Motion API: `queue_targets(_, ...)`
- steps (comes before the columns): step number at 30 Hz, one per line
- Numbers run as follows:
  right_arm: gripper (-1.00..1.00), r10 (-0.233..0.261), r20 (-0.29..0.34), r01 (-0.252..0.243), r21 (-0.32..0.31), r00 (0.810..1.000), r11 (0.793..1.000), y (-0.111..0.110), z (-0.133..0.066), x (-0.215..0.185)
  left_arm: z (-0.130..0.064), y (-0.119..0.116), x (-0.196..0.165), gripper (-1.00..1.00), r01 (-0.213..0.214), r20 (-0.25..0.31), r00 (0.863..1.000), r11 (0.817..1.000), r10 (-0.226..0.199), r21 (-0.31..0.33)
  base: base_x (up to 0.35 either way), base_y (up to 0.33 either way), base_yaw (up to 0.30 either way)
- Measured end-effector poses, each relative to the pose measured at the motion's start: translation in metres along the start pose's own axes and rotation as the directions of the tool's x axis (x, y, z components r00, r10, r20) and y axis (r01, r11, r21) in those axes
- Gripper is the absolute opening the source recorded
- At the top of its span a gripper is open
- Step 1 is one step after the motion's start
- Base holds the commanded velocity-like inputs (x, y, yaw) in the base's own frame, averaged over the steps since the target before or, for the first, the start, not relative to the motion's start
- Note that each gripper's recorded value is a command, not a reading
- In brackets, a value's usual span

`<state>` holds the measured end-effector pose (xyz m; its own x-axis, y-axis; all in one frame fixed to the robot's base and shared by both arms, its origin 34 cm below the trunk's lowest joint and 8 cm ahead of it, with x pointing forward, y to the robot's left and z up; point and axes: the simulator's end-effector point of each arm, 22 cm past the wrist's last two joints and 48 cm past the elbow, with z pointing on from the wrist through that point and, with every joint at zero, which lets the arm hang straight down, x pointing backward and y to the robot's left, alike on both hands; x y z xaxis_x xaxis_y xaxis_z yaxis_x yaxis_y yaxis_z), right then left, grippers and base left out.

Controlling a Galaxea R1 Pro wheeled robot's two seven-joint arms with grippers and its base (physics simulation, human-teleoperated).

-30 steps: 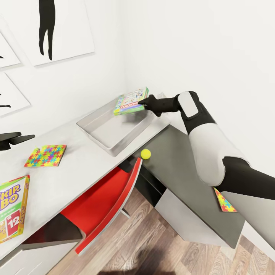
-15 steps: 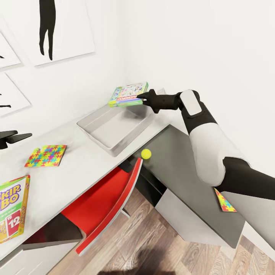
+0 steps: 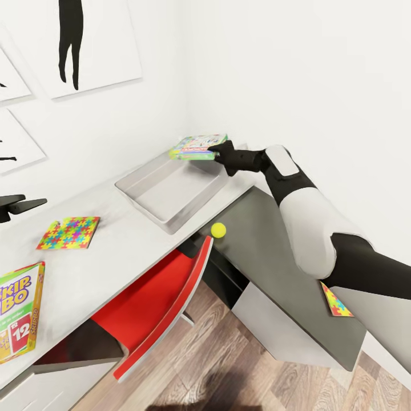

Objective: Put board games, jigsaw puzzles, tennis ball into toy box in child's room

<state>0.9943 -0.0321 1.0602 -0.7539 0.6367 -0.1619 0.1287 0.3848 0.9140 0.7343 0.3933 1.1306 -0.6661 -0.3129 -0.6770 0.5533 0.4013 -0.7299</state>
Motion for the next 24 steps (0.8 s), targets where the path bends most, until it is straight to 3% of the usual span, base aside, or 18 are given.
queue_targets(6, -1.00, 0.031, 0.015, -0.032, 0.045, 0.999, 0.998, -0.0111, 0.0006, -0.0022, 0.0000, 0.0001, 0.0001, 1.00, 0.000, 0.000, 1.000, 1.000, 0.000, 0.000, 0.000, 0.000, 0.000)
queue_targets(24, -1.00, 0.043, 0.010, -0.043, 0.037, 0.999, 0.998, -0.0098, 0.0009, -0.0009, -0.0011, -0.0024, -0.0025, 1.00, -0.002, 0.010, 1.000, 1.000, 0.002, 0.009, -0.003, 0.058, 0.000)
